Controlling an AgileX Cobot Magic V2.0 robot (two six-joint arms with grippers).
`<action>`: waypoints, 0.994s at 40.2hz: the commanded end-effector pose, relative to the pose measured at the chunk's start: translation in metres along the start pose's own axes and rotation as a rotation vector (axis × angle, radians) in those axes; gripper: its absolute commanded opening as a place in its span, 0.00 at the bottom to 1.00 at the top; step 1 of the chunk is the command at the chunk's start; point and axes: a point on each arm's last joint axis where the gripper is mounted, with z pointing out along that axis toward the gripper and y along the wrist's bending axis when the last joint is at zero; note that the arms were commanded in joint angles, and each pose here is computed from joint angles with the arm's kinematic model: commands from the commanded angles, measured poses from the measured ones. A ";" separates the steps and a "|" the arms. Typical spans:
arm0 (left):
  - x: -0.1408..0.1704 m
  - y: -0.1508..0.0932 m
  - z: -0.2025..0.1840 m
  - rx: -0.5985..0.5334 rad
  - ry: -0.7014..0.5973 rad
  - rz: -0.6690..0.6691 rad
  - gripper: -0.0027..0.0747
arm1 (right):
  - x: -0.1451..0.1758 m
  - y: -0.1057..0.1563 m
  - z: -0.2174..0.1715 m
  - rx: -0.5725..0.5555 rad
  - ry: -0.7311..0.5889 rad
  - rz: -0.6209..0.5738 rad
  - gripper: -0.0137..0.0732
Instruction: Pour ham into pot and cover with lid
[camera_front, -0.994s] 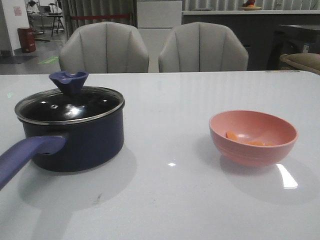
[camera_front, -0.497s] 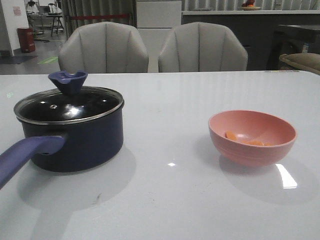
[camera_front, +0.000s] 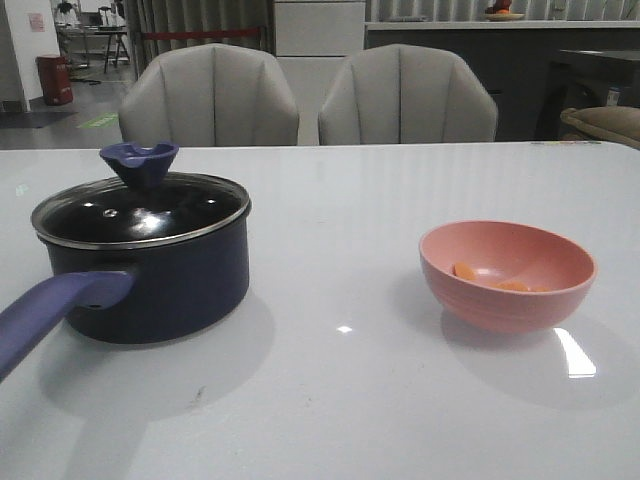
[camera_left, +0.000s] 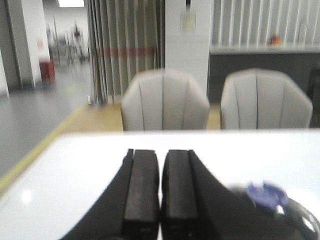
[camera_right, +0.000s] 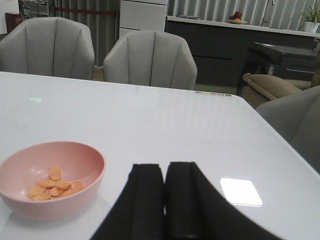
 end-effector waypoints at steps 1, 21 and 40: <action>-0.013 -0.001 0.011 0.009 0.040 -0.034 0.18 | -0.010 0.000 -0.002 0.002 -0.103 -0.017 0.33; 0.001 0.000 0.036 0.000 0.178 -0.024 0.51 | -0.010 0.000 -0.002 0.002 -0.103 -0.017 0.33; -0.015 -0.012 0.070 0.085 0.371 -0.010 0.85 | -0.010 0.000 -0.002 0.002 -0.103 -0.017 0.33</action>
